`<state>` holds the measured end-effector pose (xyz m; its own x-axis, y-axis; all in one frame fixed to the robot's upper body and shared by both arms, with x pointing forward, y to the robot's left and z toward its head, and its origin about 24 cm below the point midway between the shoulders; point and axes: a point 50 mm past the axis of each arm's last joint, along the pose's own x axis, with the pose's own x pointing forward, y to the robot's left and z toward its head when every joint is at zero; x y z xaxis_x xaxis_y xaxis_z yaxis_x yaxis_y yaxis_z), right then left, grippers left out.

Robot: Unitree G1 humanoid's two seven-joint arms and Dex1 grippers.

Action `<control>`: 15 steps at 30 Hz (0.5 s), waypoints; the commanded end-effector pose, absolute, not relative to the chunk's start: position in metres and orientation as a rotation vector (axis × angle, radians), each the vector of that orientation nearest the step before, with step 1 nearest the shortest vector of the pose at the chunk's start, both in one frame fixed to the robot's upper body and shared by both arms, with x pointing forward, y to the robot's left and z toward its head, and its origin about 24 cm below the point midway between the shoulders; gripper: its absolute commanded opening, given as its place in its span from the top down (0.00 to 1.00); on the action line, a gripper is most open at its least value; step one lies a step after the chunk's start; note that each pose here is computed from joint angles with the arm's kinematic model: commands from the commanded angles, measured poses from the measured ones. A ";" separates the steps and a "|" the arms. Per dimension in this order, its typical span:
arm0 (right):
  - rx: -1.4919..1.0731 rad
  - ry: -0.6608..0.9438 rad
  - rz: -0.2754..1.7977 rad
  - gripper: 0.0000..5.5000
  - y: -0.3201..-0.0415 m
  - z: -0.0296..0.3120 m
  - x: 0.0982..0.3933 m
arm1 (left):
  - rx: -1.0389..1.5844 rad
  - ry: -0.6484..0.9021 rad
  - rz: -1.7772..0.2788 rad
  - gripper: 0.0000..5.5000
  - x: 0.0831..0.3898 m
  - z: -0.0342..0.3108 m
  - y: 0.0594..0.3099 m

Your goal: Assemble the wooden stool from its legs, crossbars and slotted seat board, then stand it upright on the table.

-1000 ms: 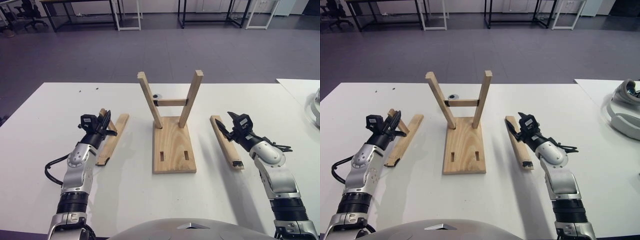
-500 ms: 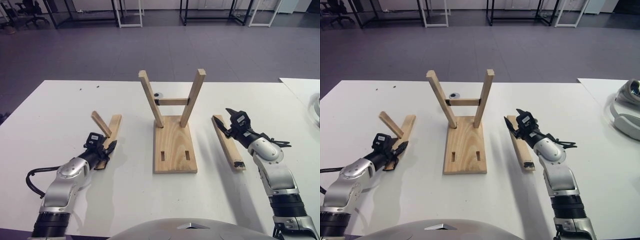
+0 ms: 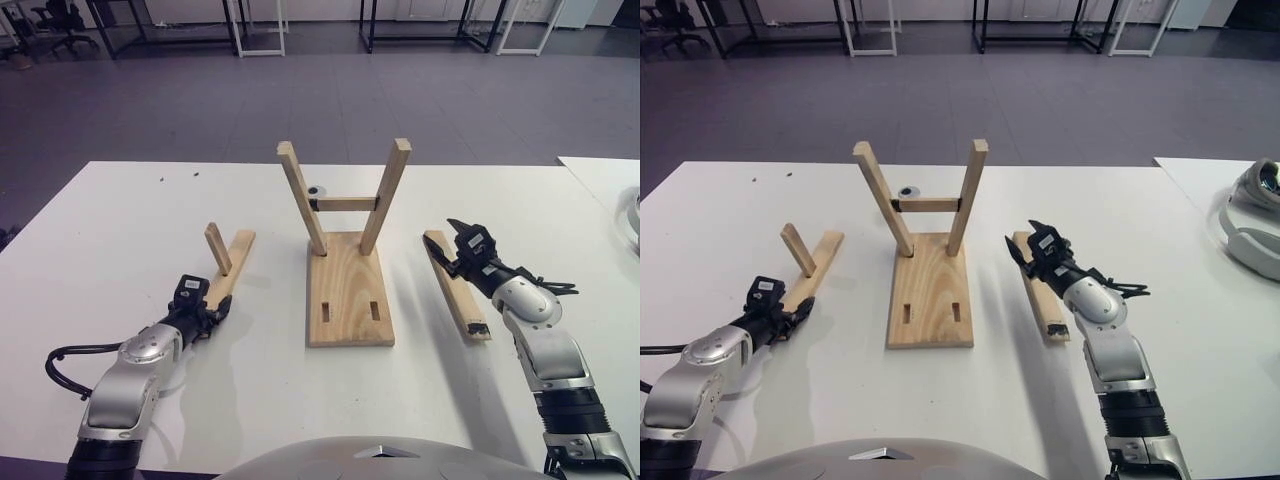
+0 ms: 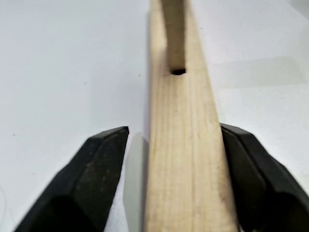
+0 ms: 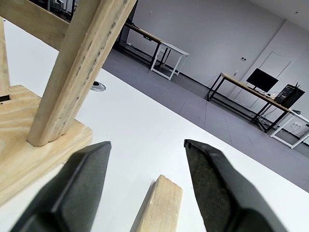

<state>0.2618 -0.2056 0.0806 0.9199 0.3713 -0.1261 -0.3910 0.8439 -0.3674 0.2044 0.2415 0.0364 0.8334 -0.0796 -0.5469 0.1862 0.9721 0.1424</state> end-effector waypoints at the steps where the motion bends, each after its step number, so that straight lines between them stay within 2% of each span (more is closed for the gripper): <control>1: -0.390 0.035 0.402 0.49 -0.204 0.086 0.264 | 0.186 0.634 -0.144 0.54 0.198 0.022 0.243; 4: -0.310 0.029 0.401 0.49 -0.204 0.094 0.267 | 0.182 0.636 -0.160 0.63 0.197 0.019 0.245; 7: -0.091 0.002 0.434 0.49 -0.201 0.118 0.274 | 0.153 0.551 -0.125 0.63 0.204 0.029 0.255; 8: 0.018 -0.025 0.471 0.49 -0.199 0.132 0.278 | 0.100 0.417 -0.144 0.63 0.214 0.047 0.255; 11: 0.297 -0.129 0.654 0.49 -0.186 0.185 0.286 | -0.014 -0.092 -0.237 0.63 0.239 0.129 0.245; 12: 0.351 -0.156 0.708 0.49 -0.180 0.200 0.288 | -0.019 -0.188 -0.269 0.63 0.241 0.149 0.240; 15: 0.516 -0.238 0.900 0.49 -0.134 0.255 0.304 | 0.037 -0.329 -0.441 0.63 0.251 0.195 0.205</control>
